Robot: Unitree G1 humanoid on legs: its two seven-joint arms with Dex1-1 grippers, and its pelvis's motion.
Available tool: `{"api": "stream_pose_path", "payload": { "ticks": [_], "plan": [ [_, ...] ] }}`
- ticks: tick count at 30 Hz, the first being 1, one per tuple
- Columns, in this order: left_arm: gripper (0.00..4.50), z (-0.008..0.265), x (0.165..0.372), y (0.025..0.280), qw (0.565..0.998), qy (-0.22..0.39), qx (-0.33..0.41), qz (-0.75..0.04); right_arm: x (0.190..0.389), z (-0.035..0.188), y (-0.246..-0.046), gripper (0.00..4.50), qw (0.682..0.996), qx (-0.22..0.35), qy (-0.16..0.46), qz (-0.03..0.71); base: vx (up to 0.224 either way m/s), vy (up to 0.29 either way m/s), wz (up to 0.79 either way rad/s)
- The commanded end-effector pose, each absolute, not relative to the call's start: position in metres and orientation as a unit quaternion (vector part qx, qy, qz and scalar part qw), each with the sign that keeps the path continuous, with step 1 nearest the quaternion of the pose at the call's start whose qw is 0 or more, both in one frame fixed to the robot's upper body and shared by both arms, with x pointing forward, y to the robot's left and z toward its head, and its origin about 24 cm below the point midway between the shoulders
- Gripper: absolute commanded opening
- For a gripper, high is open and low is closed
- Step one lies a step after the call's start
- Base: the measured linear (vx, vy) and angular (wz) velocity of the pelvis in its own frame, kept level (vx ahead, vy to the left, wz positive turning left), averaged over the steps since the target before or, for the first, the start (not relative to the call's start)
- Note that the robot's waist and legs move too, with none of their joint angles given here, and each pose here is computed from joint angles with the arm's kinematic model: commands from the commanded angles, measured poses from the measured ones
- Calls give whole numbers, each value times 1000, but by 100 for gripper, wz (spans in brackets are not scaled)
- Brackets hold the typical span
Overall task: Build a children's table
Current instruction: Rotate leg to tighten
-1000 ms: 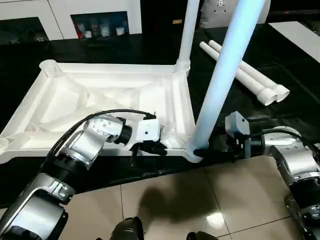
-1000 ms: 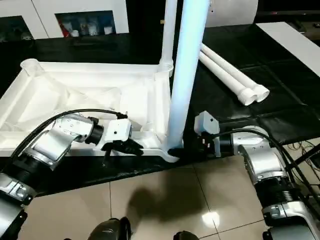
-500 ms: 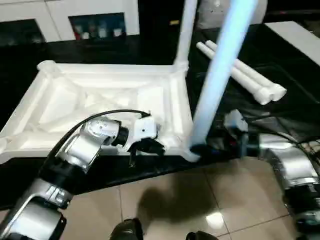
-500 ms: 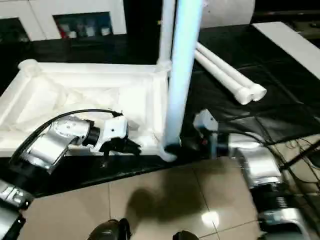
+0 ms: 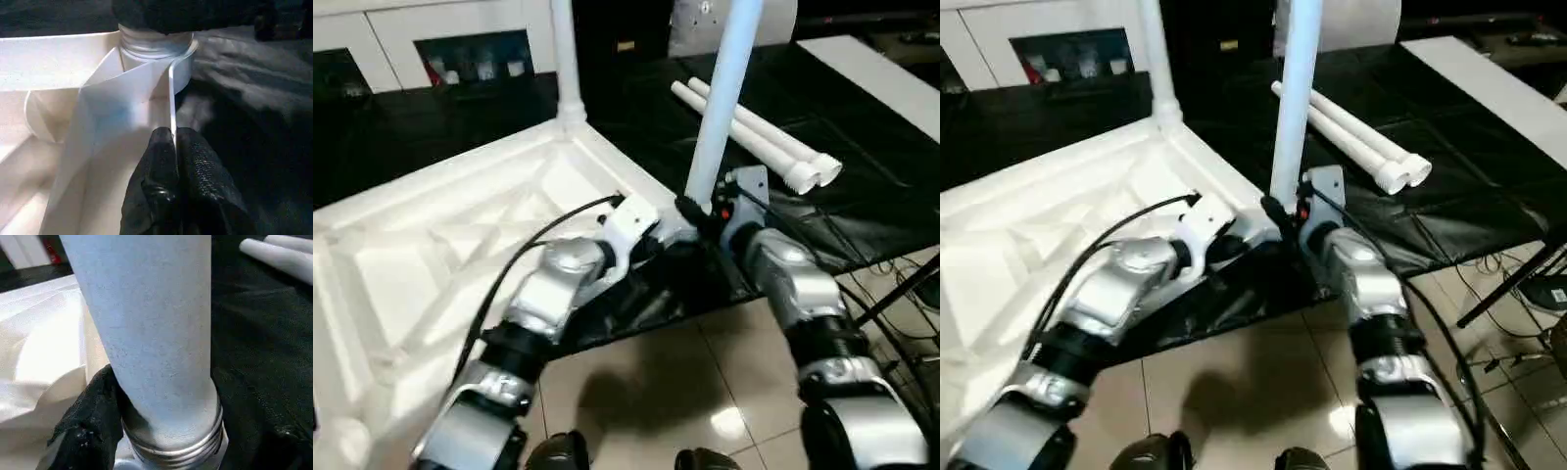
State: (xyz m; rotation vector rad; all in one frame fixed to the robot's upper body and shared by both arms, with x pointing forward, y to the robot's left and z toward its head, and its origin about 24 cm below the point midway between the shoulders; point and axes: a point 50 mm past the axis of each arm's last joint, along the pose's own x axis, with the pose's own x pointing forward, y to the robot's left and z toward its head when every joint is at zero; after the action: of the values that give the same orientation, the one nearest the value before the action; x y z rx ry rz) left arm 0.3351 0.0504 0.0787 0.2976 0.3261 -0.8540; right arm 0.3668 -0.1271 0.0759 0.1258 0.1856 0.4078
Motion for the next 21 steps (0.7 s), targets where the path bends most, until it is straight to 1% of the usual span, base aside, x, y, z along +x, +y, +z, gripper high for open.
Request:
{"api": "stream_pose_path", "payload": {
  "ticks": [1,2,4,5,6,8,9,10,11,12,13,15,17,21],
  "plan": [
    [0,112,329,16,869,73,137,-470,361,54,-115,322,965,66,143,208,0,0,0],
    [0,111,330,18,869,74,144,-467,361,54,-115,322,966,72,140,205,0,0,0],
    [0,107,332,24,867,78,160,-466,361,55,-118,347,967,74,133,202,0,0,0],
    [0,106,333,27,866,79,167,-464,360,55,-119,358,968,66,130,206,0,0,0],
    [0,105,334,29,866,80,170,-464,359,55,-122,358,969,57,128,203,0,0,0],
    [0,104,338,36,865,79,182,-461,356,55,-133,368,972,40,123,195,0,0,0],
    [0,104,339,37,865,79,185,-461,355,55,-134,391,972,43,122,195,0,0,0],
    [0,105,341,39,862,75,192,-463,352,56,-140,391,973,48,116,195,0,0,0],
    [0,105,343,41,859,71,196,-467,349,57,-144,407,973,51,111,194,0,0,0],
    [0,105,348,44,858,68,208,-464,344,59,-149,407,975,62,99,191,0,0,0],
    [0,105,350,46,858,66,212,-463,342,60,-152,422,975,67,94,189,0,0,0],
    [0,106,359,51,855,53,243,-455,331,65,-159,444,976,73,70,191,0,0,0],
    [0,108,365,53,851,41,264,-452,323,68,-162,444,976,71,58,199,0,0,0],
    [0,112,375,56,847,39,267,-458,309,72,-162,444,973,82,47,213,0,0,0]
  ]
}}
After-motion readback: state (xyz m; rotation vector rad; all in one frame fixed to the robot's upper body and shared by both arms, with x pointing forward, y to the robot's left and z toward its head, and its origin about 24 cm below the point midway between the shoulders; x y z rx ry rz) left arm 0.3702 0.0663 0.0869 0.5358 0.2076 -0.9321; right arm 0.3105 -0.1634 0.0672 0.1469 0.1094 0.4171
